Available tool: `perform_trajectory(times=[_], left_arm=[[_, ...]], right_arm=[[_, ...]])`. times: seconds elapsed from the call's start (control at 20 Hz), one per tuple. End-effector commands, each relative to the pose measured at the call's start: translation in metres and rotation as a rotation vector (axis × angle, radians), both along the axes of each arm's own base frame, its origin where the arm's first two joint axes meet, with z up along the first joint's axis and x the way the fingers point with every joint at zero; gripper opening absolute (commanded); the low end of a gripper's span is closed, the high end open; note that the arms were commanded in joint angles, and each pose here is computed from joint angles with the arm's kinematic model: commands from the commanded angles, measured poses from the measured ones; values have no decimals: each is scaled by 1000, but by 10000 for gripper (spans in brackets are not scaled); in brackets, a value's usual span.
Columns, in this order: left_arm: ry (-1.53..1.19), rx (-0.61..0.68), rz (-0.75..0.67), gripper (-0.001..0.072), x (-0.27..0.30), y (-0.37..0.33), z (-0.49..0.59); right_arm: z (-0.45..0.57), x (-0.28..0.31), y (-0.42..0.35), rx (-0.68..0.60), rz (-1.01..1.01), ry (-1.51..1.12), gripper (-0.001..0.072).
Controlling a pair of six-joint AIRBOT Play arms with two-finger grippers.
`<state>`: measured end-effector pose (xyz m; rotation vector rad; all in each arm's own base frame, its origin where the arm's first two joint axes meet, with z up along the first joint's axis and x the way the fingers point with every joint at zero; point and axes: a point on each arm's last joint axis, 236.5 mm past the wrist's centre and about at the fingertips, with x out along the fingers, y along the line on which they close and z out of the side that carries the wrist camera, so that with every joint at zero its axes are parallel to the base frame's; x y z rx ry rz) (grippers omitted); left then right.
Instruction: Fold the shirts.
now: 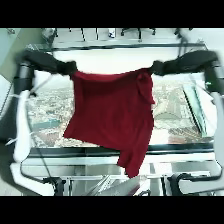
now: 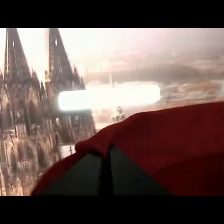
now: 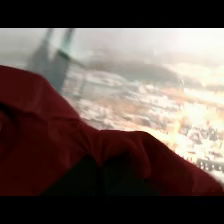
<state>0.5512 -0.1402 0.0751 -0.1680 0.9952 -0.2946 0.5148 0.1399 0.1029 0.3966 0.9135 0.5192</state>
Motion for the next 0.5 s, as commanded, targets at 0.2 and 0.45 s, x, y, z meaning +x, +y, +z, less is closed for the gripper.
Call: perform_trajectory(times=[0.2, 0.45], left_arm=[[237, 69, 33, 703, 7, 32, -130], [397, 119, -58, 703, -42, 94, -70]], right_arm=[[-102, 27, 1, 79, -68, 185, 356], [-37, -35, -52, 75, 45, 281, 365]])
